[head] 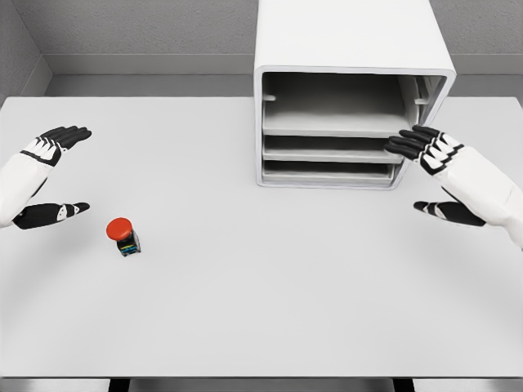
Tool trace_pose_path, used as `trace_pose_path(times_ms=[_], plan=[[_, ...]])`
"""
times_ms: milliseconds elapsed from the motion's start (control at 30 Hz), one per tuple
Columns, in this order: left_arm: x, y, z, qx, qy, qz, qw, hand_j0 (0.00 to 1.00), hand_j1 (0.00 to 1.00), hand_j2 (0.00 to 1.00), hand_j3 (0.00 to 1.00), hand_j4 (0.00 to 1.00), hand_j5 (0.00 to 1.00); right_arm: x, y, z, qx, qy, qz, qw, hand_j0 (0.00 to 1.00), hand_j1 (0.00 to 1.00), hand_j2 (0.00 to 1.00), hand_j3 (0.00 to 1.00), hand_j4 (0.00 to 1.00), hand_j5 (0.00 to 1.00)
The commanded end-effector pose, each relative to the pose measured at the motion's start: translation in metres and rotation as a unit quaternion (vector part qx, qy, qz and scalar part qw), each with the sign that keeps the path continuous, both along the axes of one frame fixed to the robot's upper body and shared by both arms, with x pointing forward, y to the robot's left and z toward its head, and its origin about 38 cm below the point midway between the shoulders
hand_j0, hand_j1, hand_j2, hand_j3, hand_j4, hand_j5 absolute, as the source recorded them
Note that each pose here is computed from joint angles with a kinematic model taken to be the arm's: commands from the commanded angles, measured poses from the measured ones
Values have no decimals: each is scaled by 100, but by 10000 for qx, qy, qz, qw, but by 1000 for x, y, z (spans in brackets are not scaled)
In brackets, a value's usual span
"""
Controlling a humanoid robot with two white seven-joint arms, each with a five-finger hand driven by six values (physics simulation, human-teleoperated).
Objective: Slide open multi-storey tabletop storage cabinets and put open load switch and slide close multi-storey tabletop storage cabinets
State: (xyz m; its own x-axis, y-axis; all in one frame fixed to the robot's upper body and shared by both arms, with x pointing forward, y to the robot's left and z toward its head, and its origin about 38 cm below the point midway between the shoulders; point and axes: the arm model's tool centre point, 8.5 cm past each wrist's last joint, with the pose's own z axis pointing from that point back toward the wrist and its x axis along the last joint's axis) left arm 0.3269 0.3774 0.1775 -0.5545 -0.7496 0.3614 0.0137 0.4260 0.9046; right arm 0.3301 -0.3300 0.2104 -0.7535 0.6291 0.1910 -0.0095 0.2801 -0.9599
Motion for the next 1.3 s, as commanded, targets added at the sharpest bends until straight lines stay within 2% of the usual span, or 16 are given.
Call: trace_pose_path(times_ms=[0,100,200,500,567,700,900,1267], plan=[[0,0,1,-31,-12,0,10000,100,100,100,100,100,100,-4,24,-21,272,215,198,9992,100,100,100,100,100,100],[0,0,1,-31,-4,1,10000,100,100,100,100,100,100,-3,28,-21,271,218,255,9991,100,100,100,100,100,100],[0,1,0,-32,2,6,10000,100,100,100,100,100,100,4,40,-15,280,131,439,9986,100,100,100,100,100,100],[0,0,1,-31,-4,1,10000,100,100,100,100,100,100,18,60,-2,401,-90,665,9969,100,100,100,100,100,100],[0,-1,0,-69,-5,3,10000,100,100,100,100,100,100,27,62,-6,370,-20,658,9971,100,100,100,100,100,100],[0,-1,0,-69,-5,3,10000,100,100,100,100,100,100,36,67,-8,360,11,685,9970,100,100,100,100,100,100],[0,-1,0,-61,-5,4,10000,100,100,100,100,100,100,47,72,-6,307,9,725,9969,100,100,100,100,100,100],[0,-1,-1,-70,1,9,10000,100,100,100,100,100,100,65,74,-16,313,155,616,9975,100,100,100,100,100,100]])
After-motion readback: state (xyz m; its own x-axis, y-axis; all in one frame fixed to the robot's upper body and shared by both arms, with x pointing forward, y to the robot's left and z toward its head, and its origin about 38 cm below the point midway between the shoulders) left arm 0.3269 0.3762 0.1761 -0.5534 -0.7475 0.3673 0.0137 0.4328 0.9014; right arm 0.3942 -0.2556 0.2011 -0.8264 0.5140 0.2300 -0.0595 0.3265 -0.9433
